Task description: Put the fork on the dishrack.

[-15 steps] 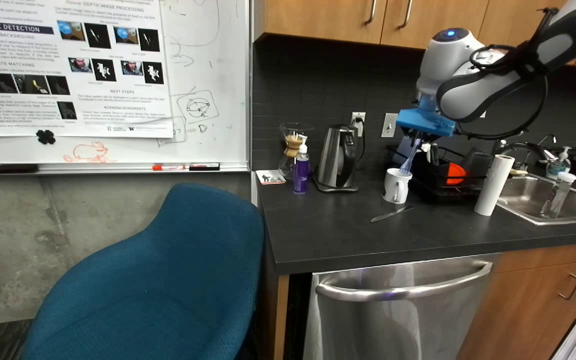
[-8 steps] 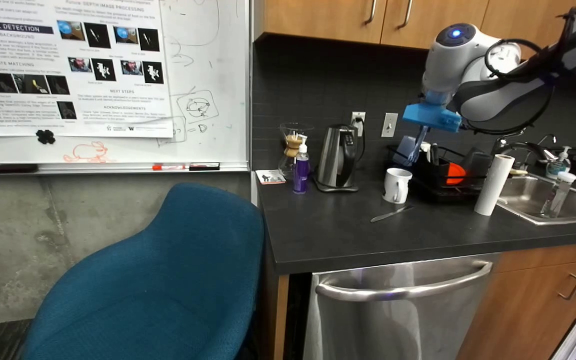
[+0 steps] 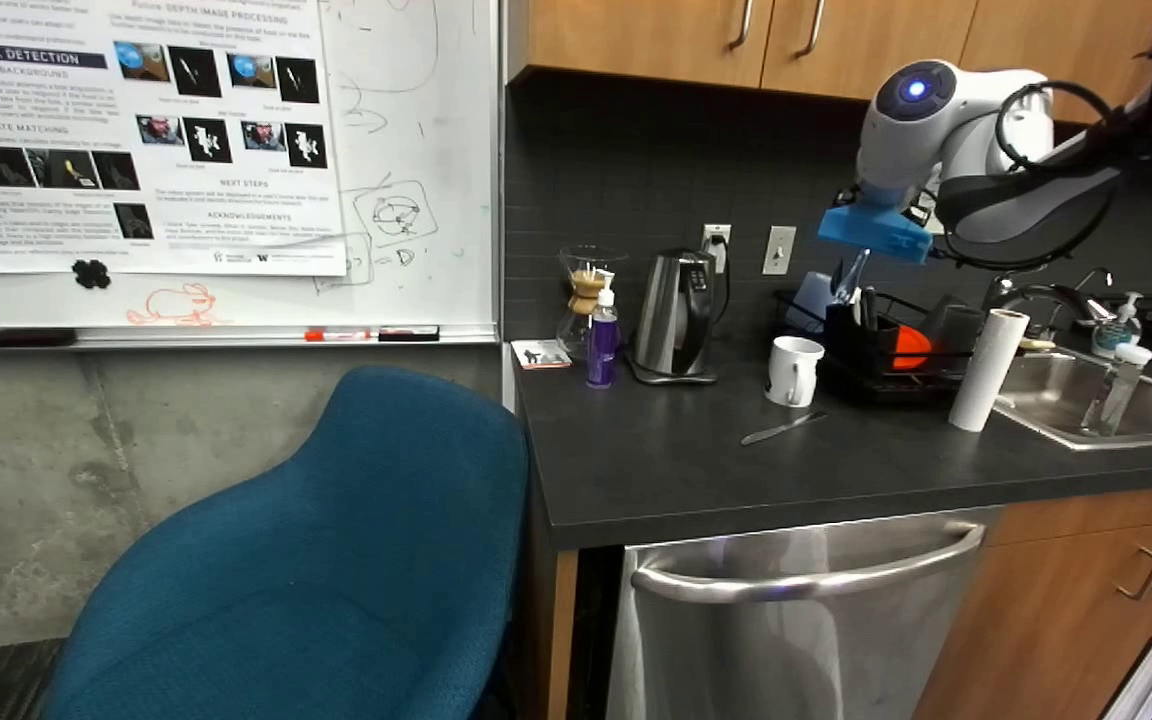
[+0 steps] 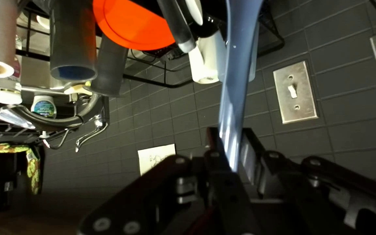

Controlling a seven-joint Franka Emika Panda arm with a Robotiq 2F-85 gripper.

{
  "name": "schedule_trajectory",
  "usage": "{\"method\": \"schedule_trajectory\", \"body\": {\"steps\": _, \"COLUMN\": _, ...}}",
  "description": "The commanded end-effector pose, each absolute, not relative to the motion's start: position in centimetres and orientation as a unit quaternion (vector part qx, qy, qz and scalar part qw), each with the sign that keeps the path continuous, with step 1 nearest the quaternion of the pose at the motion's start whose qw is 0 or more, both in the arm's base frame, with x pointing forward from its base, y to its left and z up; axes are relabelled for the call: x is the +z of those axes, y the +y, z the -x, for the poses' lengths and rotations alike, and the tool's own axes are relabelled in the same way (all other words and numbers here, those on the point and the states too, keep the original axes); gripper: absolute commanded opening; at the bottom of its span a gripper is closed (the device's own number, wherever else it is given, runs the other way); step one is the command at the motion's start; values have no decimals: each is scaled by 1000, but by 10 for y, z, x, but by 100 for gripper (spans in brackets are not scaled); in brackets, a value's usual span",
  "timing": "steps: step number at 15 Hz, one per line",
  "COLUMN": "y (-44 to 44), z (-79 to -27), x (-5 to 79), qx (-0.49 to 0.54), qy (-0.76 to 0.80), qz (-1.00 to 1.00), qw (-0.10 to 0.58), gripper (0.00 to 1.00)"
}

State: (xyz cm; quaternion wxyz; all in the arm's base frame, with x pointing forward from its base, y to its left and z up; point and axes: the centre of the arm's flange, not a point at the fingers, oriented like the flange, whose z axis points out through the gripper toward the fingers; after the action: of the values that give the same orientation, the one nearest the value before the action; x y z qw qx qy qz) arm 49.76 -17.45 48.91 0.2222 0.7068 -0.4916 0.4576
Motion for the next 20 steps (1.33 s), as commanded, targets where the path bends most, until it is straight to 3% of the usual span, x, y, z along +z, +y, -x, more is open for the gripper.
{"method": "schedule_trajectory", "body": {"steps": 1, "y": -187, "z": -497, "x": 487, "qx": 486, "qy": -493, "qz": -677, "qw": 250, "gripper": 5}}
{"method": "schedule_trajectory", "body": {"steps": 20, "y": -244, "z": -512, "x": 426, "qx": 504, "qy": -521, "qz": -597, "qw": 344, "gripper": 5}}
